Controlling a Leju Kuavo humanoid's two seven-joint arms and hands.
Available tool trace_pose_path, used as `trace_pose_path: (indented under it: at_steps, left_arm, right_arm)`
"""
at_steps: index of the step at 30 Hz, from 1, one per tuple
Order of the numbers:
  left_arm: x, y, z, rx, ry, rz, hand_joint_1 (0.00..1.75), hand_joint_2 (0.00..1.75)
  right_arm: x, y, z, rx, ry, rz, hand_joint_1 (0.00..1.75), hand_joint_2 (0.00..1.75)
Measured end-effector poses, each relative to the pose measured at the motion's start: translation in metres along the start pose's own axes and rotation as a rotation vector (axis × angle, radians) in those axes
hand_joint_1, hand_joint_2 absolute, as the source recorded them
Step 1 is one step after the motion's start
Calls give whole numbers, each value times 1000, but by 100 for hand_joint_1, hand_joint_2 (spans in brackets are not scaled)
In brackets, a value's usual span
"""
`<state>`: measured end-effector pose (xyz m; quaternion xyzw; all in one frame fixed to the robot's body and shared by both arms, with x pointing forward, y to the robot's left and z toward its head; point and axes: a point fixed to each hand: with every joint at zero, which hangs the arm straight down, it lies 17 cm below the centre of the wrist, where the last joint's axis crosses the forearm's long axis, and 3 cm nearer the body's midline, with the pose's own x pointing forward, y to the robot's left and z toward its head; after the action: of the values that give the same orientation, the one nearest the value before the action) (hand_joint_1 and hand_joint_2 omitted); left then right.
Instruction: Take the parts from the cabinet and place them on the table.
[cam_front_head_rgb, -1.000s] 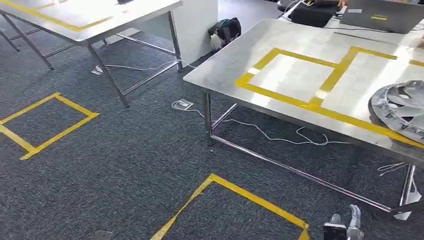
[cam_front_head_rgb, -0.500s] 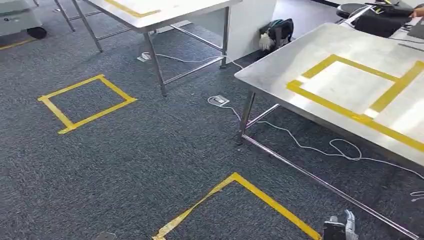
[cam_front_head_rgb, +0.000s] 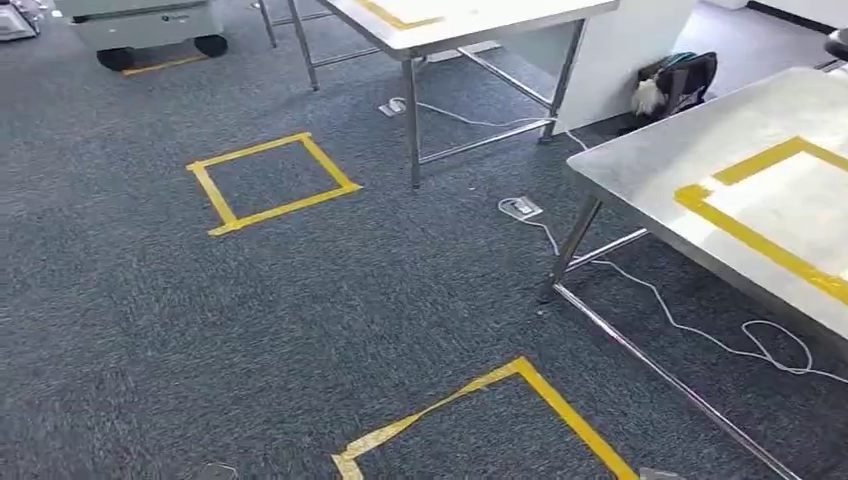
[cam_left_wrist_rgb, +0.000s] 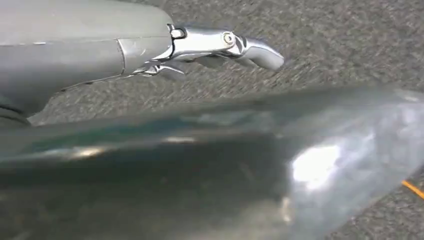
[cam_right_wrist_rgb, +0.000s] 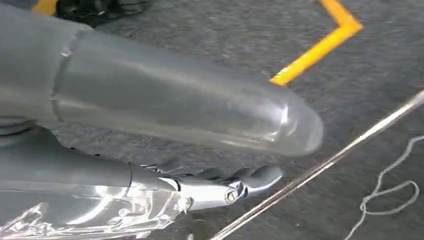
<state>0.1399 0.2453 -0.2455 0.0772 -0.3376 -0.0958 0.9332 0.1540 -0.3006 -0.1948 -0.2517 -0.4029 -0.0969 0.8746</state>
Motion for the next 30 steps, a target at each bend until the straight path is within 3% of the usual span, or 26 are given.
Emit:
trace_pose_path:
  at_steps: [30]
  left_arm:
    - [6, -1, -2, -1, -13, 26, 0, 0]
  right_arm:
    - [-12, 14, -1, 33, 36, 6, 0, 0]
